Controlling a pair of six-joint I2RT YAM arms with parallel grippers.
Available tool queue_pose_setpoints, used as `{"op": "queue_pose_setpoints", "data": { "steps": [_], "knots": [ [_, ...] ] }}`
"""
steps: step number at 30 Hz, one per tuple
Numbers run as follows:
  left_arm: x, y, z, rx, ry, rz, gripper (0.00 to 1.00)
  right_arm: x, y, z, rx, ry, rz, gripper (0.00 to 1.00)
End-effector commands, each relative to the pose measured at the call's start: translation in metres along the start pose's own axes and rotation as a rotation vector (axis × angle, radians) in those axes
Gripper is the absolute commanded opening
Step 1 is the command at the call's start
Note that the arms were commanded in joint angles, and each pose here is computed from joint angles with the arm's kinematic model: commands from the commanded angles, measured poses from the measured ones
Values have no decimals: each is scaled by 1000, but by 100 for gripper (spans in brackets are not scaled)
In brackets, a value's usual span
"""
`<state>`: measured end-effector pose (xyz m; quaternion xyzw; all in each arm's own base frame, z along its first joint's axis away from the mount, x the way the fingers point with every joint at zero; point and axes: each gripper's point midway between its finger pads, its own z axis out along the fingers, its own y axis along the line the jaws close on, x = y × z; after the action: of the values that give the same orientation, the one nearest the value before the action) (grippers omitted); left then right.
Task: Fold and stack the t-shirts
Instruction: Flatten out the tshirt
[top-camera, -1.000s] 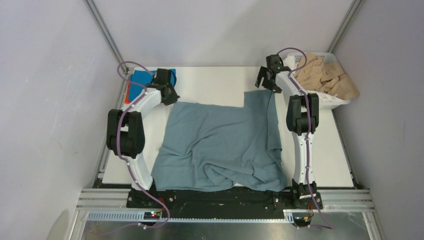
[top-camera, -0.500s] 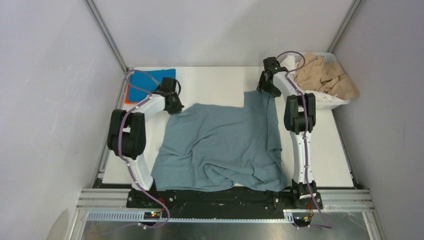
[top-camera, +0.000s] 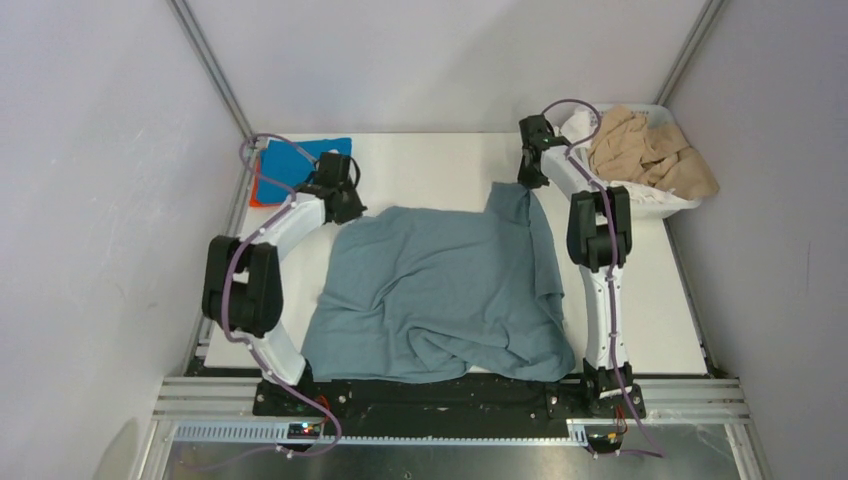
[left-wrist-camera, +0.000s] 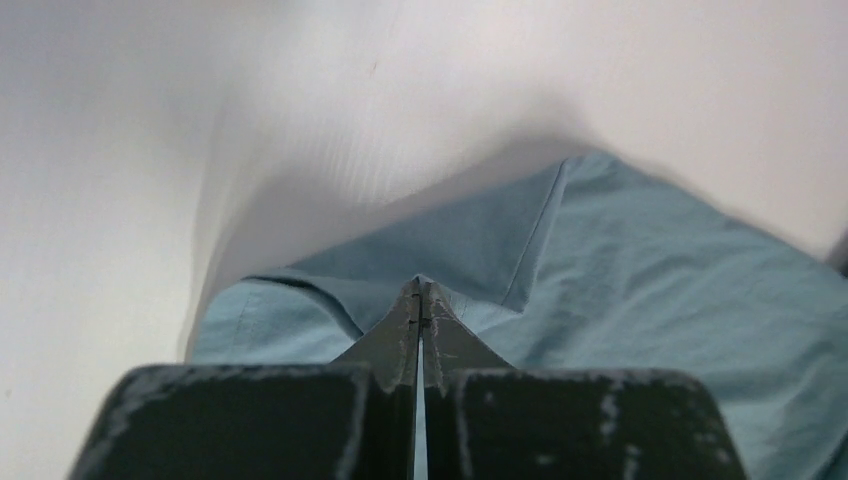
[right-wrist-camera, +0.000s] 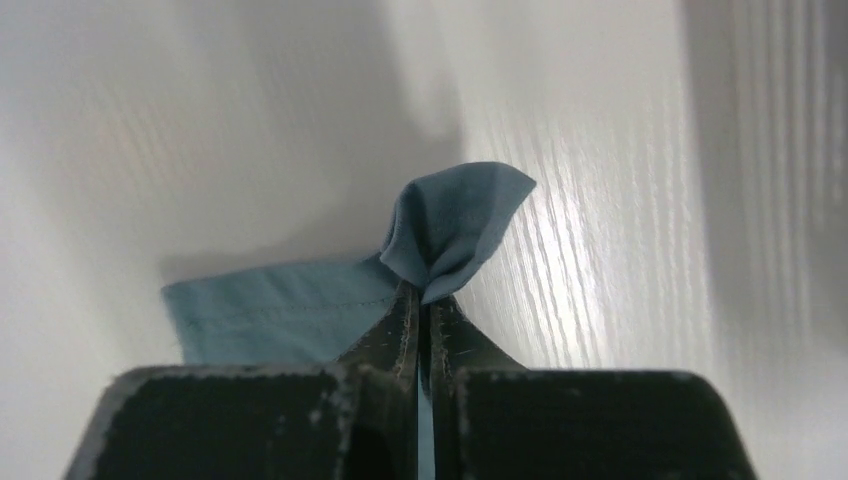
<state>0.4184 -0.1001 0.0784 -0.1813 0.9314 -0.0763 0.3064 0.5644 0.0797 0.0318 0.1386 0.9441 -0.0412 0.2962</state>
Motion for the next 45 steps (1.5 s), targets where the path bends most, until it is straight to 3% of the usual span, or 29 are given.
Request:
{"op": "queue_pose_setpoints", "data": {
  "steps": [1,9,18,22,26,34,39,45],
  "knots": [
    [-60,-16,-54,50,-228,-16,0,-82,17,-119,-152,-288,-33,0],
    [-108,-24,-147,133,-463,-45,0,-116,19,-299,-434,-581,-55,0],
    [-167,-38,-345,373,-851,-60,0,-132,0,-504,-633,-925,-88,0],
    [-179,-24,-435,405,-1017,-81,0,-133,-25,-581,-680,-1079,-66,0],
    [-165,-11,-500,478,-1115,-76,0,-118,-53,-650,-747,-1203,-47,0],
    [-118,26,-605,610,-1290,-91,0,-45,-107,-793,-1024,-1427,-74,0],
    [-93,48,-662,666,-1392,-98,0,-14,-141,-841,-1076,-1529,-56,0],
    [-86,48,-689,720,-1425,-79,0,6,-154,-875,-1130,-1618,-75,0]
  ]
}}
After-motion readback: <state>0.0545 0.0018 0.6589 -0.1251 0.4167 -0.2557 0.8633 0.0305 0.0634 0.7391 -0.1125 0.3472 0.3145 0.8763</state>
